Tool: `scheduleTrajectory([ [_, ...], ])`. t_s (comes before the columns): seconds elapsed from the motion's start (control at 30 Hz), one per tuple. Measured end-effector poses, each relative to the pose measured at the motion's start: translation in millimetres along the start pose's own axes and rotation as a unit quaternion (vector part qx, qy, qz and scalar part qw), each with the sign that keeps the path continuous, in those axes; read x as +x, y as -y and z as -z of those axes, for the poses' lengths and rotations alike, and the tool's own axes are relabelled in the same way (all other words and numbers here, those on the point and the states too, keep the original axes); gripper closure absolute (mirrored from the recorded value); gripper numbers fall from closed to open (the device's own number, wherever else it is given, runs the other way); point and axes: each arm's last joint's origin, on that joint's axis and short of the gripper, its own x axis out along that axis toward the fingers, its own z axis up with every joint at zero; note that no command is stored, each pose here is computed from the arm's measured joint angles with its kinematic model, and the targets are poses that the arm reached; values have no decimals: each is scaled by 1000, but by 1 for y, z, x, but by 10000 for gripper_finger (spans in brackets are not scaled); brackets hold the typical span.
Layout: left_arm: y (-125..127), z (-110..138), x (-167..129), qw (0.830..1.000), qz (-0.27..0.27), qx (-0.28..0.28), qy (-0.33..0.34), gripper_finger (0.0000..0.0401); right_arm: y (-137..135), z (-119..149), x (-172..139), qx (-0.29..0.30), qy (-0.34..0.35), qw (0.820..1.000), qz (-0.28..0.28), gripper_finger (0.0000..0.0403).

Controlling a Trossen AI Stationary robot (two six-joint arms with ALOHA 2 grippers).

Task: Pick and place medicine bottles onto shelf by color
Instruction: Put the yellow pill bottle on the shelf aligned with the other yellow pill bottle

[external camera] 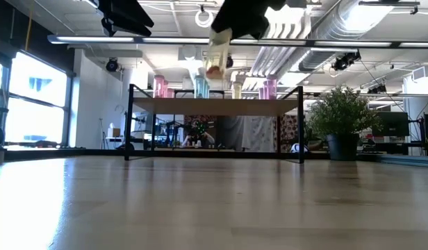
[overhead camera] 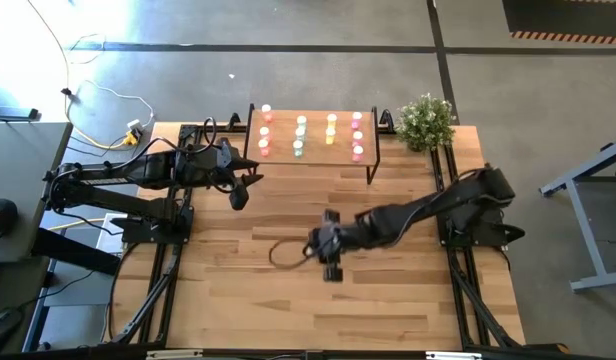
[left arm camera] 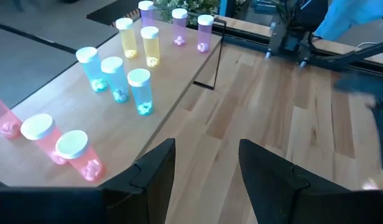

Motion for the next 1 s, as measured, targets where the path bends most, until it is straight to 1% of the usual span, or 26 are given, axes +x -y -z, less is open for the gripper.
scheduleTrajectory([
  [0.07, 0, 0, 0, 1000, 0, 0, 0, 233, 15, -5, -13, 11, 8, 1000, 20, 290],
  [0.17, 0, 0, 0, 1000, 0, 0, 0, 233, 39, -15, -39, 30, 36, 997, 56, 290],
  [0.27, 0, 0, 0, 1000, 0, -4, 1, 233, 65, -24, -67, 55, 75, 990, 104, 290],
  [0.4, 0, 0, 0, 1000, 0, -13, 1, 233, 99, -29, -110, 97, 128, 971, 176, 290],
  [0.6, 0, 0, 0, 1000, 2, -13, 1, 233, 140, -28, -162, 149, 188, 937, 254, 290],
  [0.67, 0, 0, 0, 1000, 2, -13, 1, 233, 151, -27, -173, 155, 204, 926, 278, 290],
  [0.77, 0, 0, 0, 1000, 3, -14, 0, 233, 164, -30, -181, 156, 228, 914, 298, 290],
  [0.9, 0, 0, 0, 1000, 3, -13, 1, 233, 177, -39, -192, 139, 235, 907, 319, 290],
  [1.0, 0, 0, 0, 1000, 2, -13, 1, 233, 186, -48, -195, 127, 221, 909, 329, 290],
])
